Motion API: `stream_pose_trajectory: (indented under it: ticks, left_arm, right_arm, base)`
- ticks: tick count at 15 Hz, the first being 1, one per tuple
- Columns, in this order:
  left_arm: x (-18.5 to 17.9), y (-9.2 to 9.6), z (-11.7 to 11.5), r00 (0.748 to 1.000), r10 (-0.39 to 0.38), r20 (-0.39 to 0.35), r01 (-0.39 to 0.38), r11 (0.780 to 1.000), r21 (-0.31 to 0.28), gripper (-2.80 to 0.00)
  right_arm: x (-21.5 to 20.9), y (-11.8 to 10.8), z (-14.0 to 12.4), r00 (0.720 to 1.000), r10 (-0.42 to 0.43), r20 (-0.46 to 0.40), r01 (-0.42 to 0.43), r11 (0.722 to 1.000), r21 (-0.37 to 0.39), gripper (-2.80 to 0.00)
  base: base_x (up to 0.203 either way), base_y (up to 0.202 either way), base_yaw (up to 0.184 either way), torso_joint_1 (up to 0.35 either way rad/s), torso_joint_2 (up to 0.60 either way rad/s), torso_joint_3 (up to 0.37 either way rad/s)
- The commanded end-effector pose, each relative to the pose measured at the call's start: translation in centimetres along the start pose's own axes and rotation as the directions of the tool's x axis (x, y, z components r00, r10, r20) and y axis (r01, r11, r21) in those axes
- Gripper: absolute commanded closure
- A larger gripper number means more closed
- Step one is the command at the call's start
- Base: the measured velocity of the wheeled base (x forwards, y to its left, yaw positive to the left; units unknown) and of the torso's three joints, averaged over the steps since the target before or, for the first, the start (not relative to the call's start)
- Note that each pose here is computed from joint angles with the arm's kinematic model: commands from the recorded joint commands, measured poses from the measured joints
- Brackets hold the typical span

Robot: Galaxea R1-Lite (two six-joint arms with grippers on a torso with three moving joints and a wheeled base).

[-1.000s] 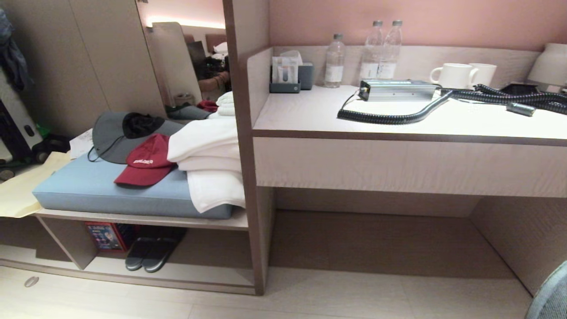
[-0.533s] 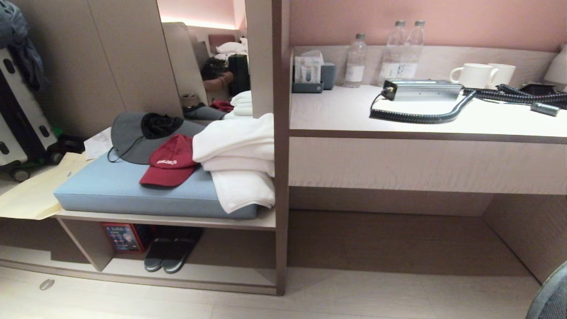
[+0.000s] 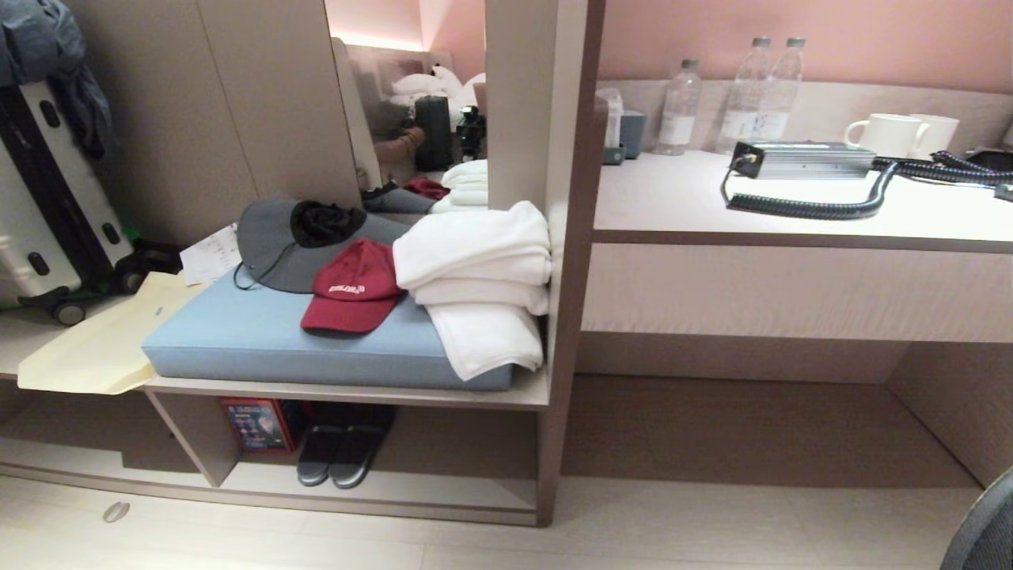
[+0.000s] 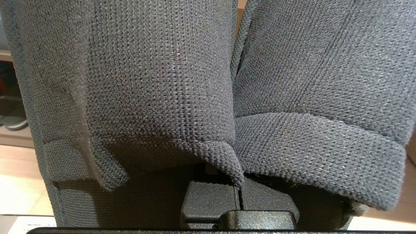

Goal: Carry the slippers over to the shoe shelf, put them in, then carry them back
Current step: Place the slippers into the shoe cabinet

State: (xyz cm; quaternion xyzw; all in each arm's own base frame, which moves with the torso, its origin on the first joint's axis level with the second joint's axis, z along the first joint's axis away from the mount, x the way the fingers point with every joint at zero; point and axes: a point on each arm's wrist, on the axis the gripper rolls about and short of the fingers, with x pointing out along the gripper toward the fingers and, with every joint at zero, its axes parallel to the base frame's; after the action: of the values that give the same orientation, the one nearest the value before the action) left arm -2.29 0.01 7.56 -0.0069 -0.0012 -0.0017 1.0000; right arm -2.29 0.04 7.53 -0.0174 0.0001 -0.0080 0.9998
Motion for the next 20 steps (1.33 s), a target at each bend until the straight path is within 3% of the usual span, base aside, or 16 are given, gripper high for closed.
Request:
stream_pose_trajectory:
  ticks: [1,20]
  left_arm:
    - [0.02,0.0,-0.04,1.0,0.0,-0.002,0.0,1.0,0.0,0.0]
    - [0.02,0.0,-0.04,1.0,0.0,-0.002,0.0,1.0,-0.002,0.0]
  right_arm:
    - [-0.01,0.0,-0.01,1.0,0.001,0.002,-0.001,1.0,0.0,0.0]
    - [-0.01,0.0,-0.01,1.0,0.001,0.002,-0.001,1.0,0.0,0.0]
  base:
    - [0.0,0.195,-0.001,0.002,0.0,0.005]
    - [0.0,0.195,-0.002,0.002,0.0,0.002]
